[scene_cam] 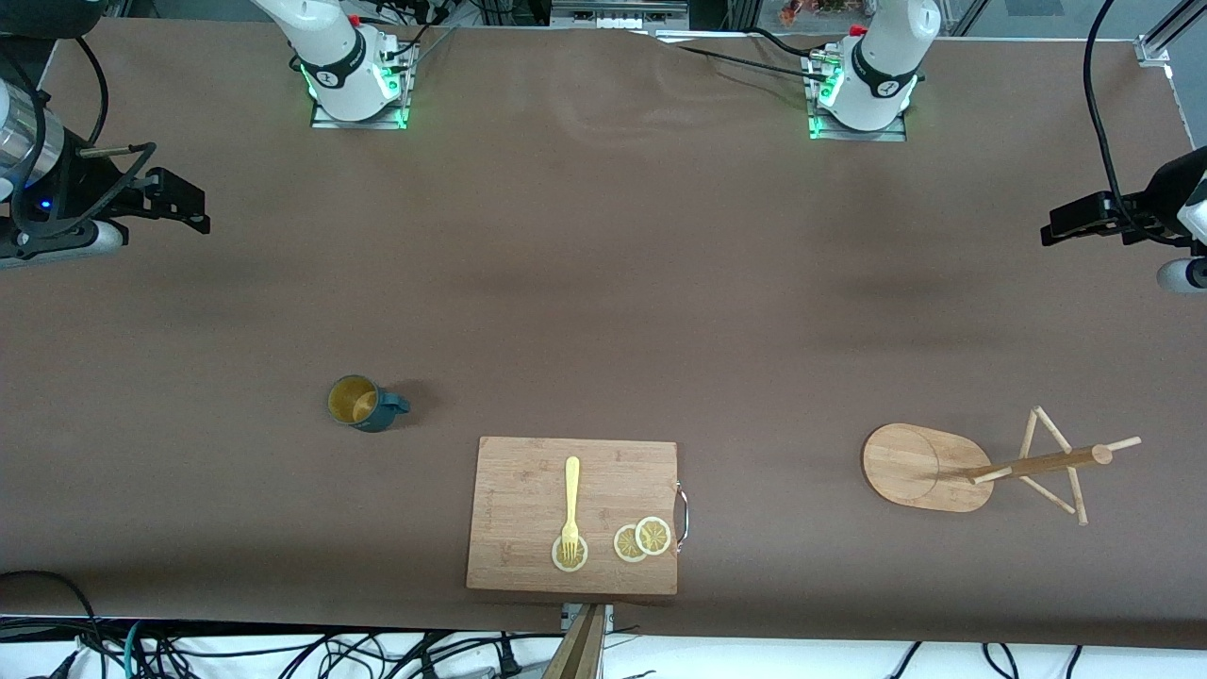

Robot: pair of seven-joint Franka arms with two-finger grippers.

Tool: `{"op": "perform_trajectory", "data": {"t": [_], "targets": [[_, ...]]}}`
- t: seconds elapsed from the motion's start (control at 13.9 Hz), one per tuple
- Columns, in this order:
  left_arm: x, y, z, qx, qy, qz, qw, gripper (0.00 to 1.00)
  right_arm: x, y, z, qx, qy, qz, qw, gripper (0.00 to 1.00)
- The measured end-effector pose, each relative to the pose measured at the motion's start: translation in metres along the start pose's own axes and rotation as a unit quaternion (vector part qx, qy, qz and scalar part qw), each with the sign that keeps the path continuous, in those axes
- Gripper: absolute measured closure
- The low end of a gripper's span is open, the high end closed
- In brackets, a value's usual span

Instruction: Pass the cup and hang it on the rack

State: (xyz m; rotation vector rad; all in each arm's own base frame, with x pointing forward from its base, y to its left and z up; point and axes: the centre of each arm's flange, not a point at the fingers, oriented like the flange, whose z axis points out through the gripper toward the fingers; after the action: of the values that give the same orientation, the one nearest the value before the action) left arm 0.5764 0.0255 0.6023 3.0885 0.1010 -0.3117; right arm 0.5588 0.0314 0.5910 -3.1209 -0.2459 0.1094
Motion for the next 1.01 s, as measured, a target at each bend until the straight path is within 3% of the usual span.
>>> {"op": "perform_trajectory", "data": {"t": [0.58, 1.01], "targets": [[0.0, 0.0, 0.0, 0.0, 0.0, 0.0, 1.0, 0.0, 0.001, 0.0, -0.011, -0.011, 0.013, -0.002, 1.0, 0.0], [0.0, 0.0, 0.0, 0.0, 0.0, 0.0, 1.0, 0.0, 0.005, -0.008, -0.005, -0.01, 0.007, -0.009, 1.0, 0.0]]}}
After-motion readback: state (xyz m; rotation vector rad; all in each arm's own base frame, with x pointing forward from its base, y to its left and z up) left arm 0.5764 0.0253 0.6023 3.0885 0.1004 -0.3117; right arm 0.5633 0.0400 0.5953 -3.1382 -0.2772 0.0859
